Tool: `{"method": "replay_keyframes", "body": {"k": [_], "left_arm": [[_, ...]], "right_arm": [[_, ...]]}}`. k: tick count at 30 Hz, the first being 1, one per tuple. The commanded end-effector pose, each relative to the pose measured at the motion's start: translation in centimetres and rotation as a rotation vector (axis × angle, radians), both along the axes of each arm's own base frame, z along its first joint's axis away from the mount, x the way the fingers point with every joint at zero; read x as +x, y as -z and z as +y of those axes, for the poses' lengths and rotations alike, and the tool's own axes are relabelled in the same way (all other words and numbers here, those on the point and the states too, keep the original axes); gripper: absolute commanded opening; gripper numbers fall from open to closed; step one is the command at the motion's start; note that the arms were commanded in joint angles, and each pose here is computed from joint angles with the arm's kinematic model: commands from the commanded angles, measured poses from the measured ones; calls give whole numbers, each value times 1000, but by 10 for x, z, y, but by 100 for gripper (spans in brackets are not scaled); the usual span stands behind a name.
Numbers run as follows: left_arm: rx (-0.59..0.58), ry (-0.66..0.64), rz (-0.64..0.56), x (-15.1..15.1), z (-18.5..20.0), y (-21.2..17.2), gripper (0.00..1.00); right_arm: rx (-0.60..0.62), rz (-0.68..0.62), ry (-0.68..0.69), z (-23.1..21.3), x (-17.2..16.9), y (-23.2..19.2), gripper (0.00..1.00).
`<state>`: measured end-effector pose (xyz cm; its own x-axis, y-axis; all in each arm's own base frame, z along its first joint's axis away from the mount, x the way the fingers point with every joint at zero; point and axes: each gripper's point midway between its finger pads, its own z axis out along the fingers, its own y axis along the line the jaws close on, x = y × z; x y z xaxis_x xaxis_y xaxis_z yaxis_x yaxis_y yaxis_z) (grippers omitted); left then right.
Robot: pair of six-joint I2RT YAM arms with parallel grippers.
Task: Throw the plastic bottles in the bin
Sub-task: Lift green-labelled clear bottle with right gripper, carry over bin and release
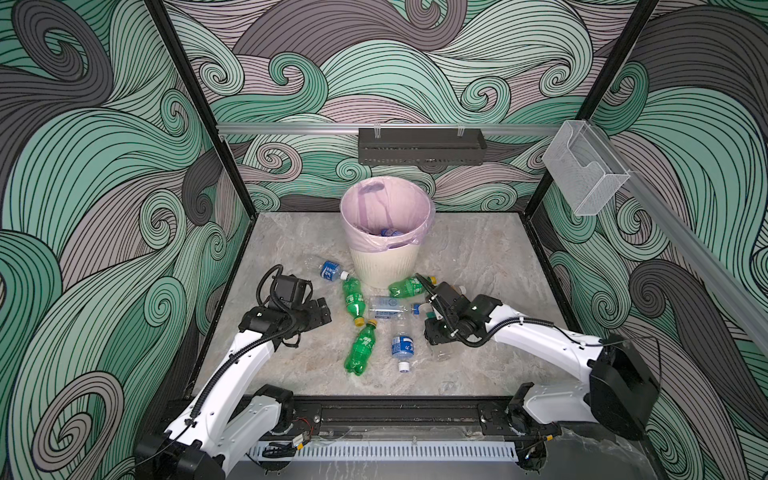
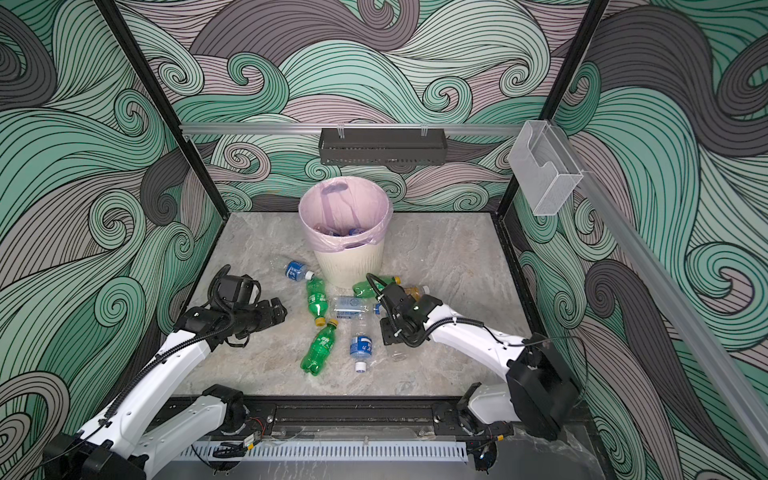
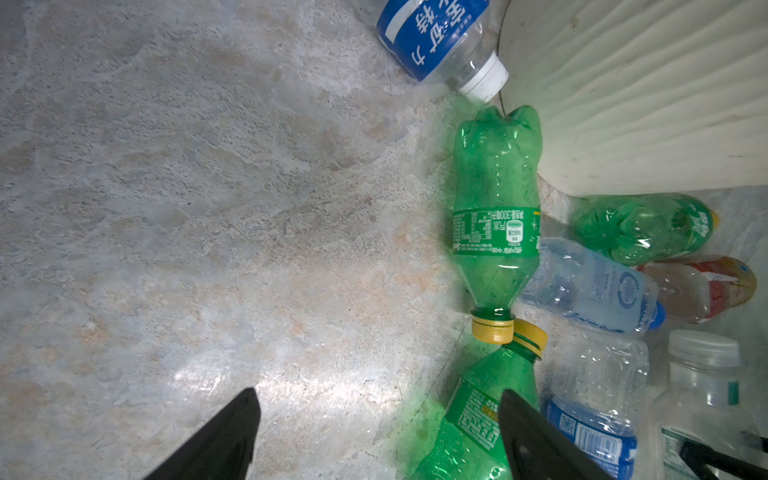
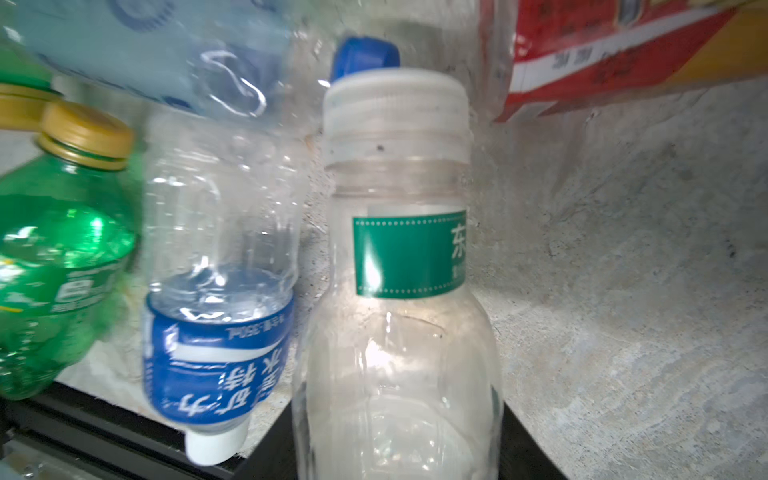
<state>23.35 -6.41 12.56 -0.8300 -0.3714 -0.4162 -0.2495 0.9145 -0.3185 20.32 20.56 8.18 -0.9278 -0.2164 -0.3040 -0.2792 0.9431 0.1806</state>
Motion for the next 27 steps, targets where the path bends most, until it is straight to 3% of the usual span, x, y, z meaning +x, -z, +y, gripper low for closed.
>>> {"method": "replay_keyframes", "body": {"k": [1, 10, 16, 22, 25, 27], "left_arm": [[-22, 3, -21, 8, -3, -6, 92], [-25, 16, -31, 13, -6, -16, 92], [-37, 16, -29, 16, -8, -19, 92], [-99, 21, -51, 20, -18, -28, 92], [-149, 60, -59, 21, -29, -34, 92], [-167, 93, -52, 18, -34, -41, 92]], "right_arm": [[64, -51, 38, -5, 7, -12, 48], [320, -209, 158, -24, 33, -64, 45], [475, -458, 30, -2, 67, -194, 45], [616, -695, -50, 49, 149, -337, 44], [631, -735, -31, 72, 198, -363, 84], [618, -731, -38, 80, 216, -372, 97]]}}
